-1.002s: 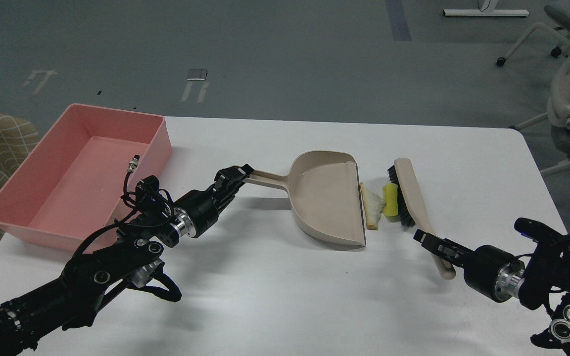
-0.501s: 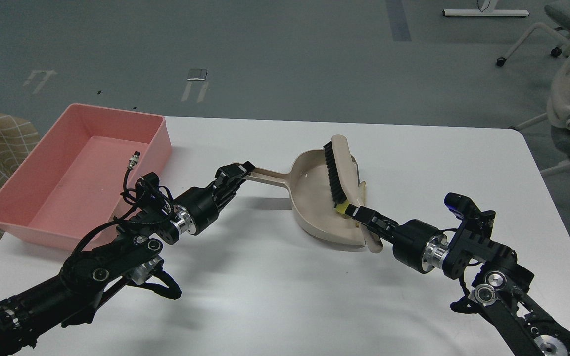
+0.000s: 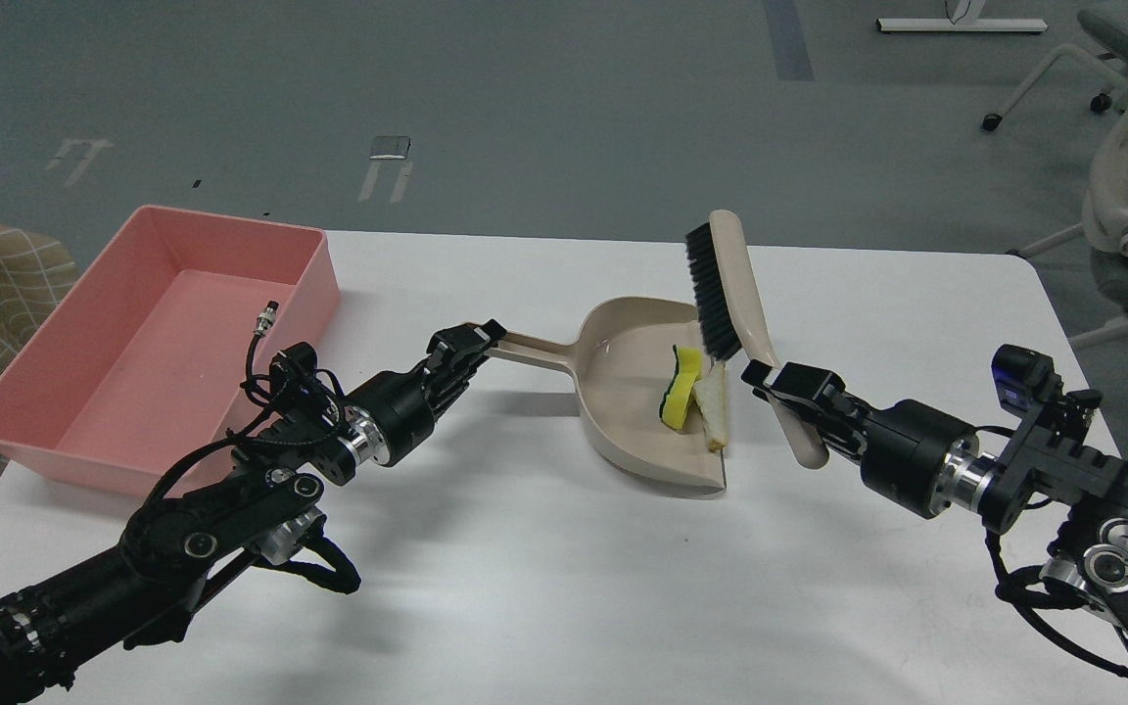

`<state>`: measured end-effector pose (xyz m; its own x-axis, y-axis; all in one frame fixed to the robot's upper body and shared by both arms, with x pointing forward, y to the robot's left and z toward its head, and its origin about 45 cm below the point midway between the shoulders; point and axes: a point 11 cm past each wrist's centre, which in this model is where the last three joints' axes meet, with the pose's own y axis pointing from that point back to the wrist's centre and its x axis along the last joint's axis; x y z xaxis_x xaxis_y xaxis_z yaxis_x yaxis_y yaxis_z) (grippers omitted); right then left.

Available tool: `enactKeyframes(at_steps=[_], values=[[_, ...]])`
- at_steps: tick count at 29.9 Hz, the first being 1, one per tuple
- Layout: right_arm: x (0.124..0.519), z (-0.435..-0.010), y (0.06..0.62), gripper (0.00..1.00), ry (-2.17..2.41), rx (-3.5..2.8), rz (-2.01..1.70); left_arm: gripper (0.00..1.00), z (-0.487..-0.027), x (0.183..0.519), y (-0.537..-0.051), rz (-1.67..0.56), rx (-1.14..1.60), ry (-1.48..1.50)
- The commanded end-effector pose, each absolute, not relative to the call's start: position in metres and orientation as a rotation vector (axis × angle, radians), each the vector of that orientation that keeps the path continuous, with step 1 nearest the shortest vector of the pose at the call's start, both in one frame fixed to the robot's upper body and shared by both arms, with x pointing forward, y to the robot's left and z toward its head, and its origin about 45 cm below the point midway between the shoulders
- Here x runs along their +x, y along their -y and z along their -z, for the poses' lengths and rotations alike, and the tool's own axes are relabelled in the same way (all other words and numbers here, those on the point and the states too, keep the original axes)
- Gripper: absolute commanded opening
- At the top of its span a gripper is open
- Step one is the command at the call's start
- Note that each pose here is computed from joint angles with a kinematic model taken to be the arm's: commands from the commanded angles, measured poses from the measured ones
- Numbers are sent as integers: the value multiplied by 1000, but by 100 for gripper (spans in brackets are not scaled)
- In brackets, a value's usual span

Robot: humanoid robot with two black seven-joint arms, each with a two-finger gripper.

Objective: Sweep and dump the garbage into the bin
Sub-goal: 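Sweep the yellow sponge and debris into the dustpan with the brush, then lift the dustpan with the left gripper over the pink bin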

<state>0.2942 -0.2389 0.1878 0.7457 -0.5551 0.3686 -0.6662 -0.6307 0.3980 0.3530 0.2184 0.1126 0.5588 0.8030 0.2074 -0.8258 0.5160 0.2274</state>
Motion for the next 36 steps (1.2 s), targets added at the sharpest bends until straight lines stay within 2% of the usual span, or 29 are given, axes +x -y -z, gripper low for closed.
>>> enactKeyframes(at_steps=[1, 9, 18, 29, 36], values=[[276, -166, 264, 0, 902, 2354, -213, 0, -113, 353, -219, -980, 316, 80], [255, -136, 264, 0, 873, 2337, -92, 0, -113, 353, -218, -981, 313, 76], [259, -125, 213, 0, 761, 2426, -81, 0, -114, 354, -218, -984, 310, 77], [283, -161, 200, 0, 768, 2487, -210, 0, -118, 356, -223, -1001, 288, 77], [295, -185, 242, 0, 890, 2447, -241, 0, -126, 363, -230, -1049, 233, 52]])
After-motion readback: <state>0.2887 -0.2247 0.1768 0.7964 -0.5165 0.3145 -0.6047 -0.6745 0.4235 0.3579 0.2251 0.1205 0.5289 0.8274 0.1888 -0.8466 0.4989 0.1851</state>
